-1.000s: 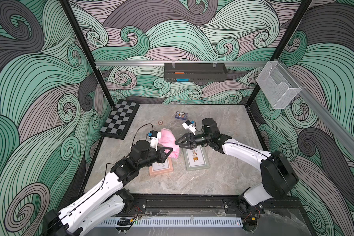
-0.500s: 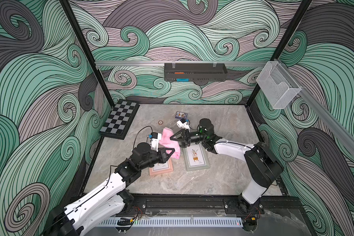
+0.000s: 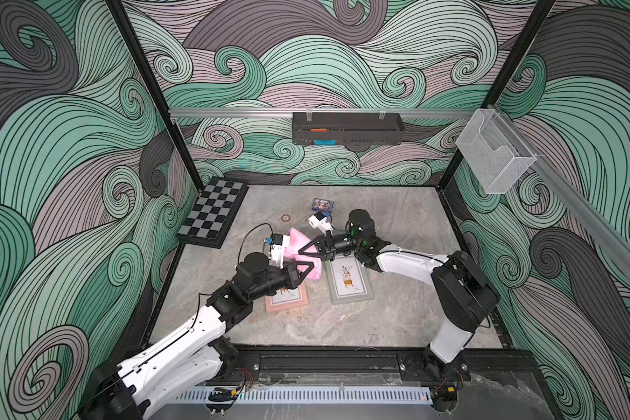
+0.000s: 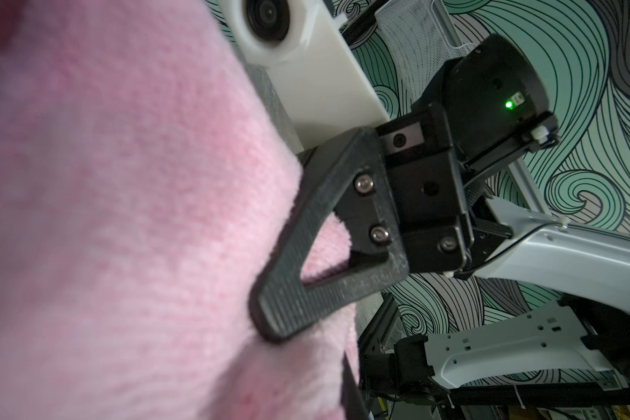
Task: Wipe the picture frame with a cloth
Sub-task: Adjust the cleaning item, then wipe the dirt from the picture frame.
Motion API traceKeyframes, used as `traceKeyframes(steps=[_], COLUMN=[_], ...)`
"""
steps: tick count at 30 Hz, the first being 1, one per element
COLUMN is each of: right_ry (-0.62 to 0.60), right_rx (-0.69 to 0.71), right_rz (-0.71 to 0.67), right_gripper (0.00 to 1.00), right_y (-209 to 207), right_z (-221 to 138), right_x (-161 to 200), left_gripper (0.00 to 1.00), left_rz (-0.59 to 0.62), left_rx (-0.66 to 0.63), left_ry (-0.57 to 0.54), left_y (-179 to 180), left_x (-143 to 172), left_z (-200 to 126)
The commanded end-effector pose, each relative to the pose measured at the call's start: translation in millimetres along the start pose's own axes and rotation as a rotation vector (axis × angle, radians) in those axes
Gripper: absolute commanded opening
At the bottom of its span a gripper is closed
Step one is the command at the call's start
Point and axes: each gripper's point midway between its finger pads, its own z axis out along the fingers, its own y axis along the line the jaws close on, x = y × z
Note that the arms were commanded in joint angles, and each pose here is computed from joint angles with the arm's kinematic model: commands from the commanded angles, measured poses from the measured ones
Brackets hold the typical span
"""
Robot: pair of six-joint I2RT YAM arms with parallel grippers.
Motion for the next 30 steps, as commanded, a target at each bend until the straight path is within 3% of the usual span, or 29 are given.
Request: traceKeyframes(steps=[1, 5, 8, 10, 13, 19, 23, 27, 30], right_ry=[0.040, 0.004, -0.005, -0.009, -0.001, 0.083, 0.107, 0.115, 0.126], right_rx=[0.047, 0.504, 0.683, 0.783, 0.872, 0.956, 1.005, 1.007, 0.994], right_rz=[-0.105, -0.254, -0.317, -0.345, -0.363, -0.407, -0.450, -0.449, -0.450], right_gripper=[0.00, 0.00, 0.00, 0.00, 0.00, 0.00, 0.00, 0.00, 0.00], right_y=[5.1, -35.1, -52.5, -65.8, -87.5, -115.9, -122.0, -127.2, -128.3], right_z=[1.6, -25.6, -42.5, -51.4, -56.4, -34.7, -24.3, -18.6, -12.4], right_x=[4.0, -7.5, -20.9, -29.1, -36.6, -28.2, -27.1, -29.8, -29.7], left_gripper=[0.00, 0.27, 0.42, 0.53, 0.68, 0.72, 0.70, 0.68, 0.66], left_rz=[0.011, 0.026, 0.016, 0.026, 0.010, -0.005, -0.074, -0.073, -0.062], left_rx=[-0.075, -0.336, -0.498, -0.540, -0.666, -0.881, -1.008, -1.089, -1.078], left_ry=[0.006, 0.036, 0.016, 0.005, -0.031, -0.089, -0.056, -0.034, -0.034], left_y=[9.4, 48.0, 77.5, 87.9, 111.9, 162.6, 193.1, 213.1, 220.3], left_x=[-1.0, 6.7, 12.9, 17.2, 19.6, 21.6, 31.8, 37.8, 39.9], left_z=[-5.7, -34.4, -58.9, -68.6, -84.7, -80.5, -71.1, -67.2, -61.9])
